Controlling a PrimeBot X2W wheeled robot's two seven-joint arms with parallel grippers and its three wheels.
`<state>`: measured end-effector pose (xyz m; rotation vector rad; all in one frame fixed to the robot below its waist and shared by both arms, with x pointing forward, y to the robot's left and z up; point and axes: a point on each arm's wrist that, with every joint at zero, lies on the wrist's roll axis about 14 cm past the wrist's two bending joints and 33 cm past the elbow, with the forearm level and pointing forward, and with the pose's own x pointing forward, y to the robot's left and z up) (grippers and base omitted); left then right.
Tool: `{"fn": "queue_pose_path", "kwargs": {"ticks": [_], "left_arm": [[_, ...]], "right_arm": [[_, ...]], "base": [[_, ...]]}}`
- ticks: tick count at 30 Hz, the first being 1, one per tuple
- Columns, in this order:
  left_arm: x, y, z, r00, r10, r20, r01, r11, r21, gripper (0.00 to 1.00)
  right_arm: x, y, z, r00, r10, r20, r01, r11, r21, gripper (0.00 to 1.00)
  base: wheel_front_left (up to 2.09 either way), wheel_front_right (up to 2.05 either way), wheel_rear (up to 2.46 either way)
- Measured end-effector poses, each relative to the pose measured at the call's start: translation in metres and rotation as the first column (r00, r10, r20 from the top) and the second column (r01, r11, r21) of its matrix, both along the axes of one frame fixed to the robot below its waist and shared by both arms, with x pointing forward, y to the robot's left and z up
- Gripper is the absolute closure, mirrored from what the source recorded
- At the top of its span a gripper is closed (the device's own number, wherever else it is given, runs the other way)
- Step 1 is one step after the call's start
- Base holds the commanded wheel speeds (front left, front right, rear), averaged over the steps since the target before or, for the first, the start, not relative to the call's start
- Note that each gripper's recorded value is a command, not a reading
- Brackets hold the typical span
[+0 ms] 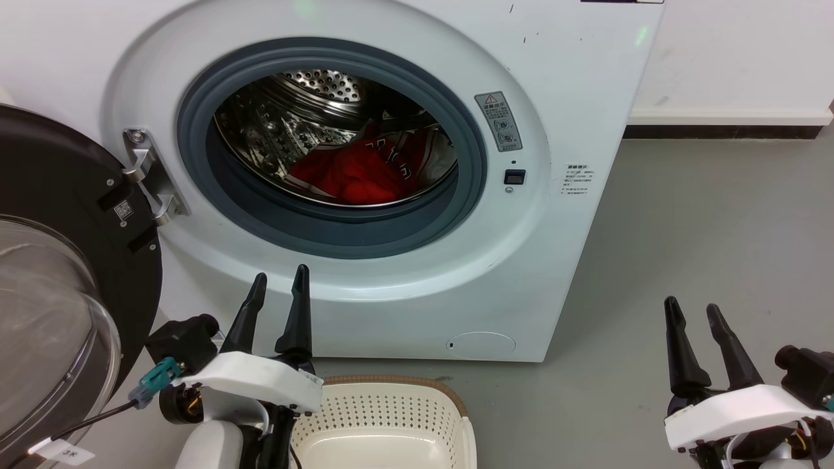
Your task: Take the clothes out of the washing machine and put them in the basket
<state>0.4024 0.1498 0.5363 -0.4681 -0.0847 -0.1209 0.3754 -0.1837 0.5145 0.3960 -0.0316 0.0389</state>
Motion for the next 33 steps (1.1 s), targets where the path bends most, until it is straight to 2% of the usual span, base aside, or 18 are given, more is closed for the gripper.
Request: {"fn": "queue_pose_path", "kwargs": {"ticks": [13, 33], "left_arm": [[0.002, -0.004, -0.002, 1.000, -0.003, 0.019, 0.001, 0.989, 0.147, 0.00], [0.004, -0.012, -0.004, 0.998, -0.021, 0.051, 0.005, 0.950, 0.312, 0.00]], "right_arm": [[-0.001, 0.002, -0.001, 1.000, 0.010, -0.001, -0.010, 0.990, -0.138, 0.00], [0.000, 0.007, -0.002, 0.999, 0.033, 0.006, -0.030, 0.952, -0.306, 0.00]], "base": [[0.00, 0.00, 0.00], [0.00, 0.00, 0.00]]}}
